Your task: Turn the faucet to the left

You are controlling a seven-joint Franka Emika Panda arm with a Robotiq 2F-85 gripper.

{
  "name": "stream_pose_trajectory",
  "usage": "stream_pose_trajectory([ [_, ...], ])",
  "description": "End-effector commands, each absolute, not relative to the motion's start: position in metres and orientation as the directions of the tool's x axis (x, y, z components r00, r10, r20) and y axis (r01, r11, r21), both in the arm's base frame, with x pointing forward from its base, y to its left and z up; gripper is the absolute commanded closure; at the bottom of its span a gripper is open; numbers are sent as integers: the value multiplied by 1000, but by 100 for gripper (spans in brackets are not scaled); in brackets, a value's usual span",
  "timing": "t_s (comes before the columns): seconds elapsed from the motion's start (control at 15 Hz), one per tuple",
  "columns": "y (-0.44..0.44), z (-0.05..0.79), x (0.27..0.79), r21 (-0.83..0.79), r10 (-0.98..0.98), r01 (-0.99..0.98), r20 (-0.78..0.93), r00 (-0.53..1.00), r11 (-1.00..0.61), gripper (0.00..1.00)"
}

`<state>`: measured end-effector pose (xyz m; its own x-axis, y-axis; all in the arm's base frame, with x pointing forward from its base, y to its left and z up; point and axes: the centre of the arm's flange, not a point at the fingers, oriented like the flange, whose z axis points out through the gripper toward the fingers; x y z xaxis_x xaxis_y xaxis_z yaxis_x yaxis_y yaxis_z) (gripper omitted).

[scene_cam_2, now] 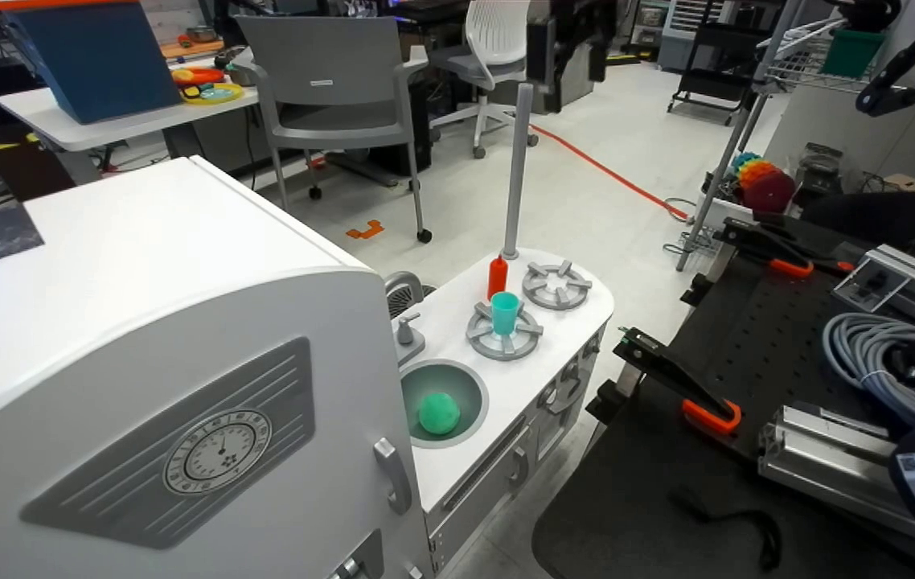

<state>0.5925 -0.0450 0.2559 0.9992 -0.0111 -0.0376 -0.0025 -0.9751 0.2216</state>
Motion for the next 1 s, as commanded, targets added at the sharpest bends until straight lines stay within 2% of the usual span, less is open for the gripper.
stream_pose_trajectory([
  [0.0, -5, 181, 646, 290, 172, 157, 25, 985, -944, 0],
  [0.47, 73, 47, 667, 351, 516, 478, 16, 857, -805, 0],
  [0.93, 121, -12, 659, 378, 719, 691, -87, 689, -616, 0],
])
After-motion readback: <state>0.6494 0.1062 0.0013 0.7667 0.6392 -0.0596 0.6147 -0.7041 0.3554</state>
